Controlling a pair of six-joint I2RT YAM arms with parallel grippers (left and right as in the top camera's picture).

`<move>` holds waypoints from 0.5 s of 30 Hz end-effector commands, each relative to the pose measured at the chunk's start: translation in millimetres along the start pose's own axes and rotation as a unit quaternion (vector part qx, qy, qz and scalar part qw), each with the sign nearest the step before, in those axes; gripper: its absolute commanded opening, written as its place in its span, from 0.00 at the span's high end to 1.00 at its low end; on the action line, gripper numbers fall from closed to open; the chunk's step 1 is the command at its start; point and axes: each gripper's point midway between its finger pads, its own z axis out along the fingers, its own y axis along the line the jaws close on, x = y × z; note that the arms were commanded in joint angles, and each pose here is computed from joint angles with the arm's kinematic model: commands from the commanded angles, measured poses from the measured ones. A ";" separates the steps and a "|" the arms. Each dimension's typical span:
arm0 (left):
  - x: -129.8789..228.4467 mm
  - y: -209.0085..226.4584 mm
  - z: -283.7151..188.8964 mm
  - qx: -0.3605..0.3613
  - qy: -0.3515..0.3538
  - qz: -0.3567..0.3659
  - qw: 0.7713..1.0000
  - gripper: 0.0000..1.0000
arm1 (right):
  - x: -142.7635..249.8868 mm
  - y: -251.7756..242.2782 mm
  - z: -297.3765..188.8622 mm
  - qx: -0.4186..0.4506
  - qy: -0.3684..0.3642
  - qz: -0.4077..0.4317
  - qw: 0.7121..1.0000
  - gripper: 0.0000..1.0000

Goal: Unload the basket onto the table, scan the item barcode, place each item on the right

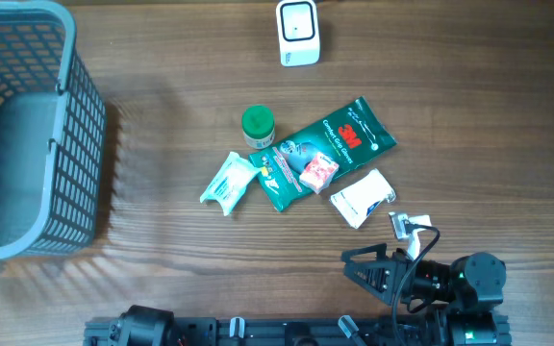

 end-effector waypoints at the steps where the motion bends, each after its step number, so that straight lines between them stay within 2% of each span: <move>1: 43.8 7.9 0.3 -0.023 0.076 0.004 0.997 0.00 | 0.6 0.4 -0.2 -0.001 0.001 -0.015 1.000 0.00; 4: 91.6 -9.8 -0.7 0.031 0.139 0.009 0.990 0.00 | -10.0 -3.4 -0.6 0.012 -0.028 -0.015 0.999 0.00; 6: 119.3 -16.9 0.3 0.052 0.159 0.006 0.986 0.00 | -6.7 -1.9 -0.4 0.008 -0.018 -0.031 0.999 0.00; 9: 172.6 -15.9 -0.8 0.050 0.193 -0.002 0.980 0.00 | 7.8 4.0 -0.5 -0.013 0.022 -0.036 0.999 0.00; 15: 288.3 -11.1 -25.5 0.031 0.259 -0.059 0.964 0.00 | 3.8 7.3 -0.4 -0.013 0.015 0.010 1.000 0.00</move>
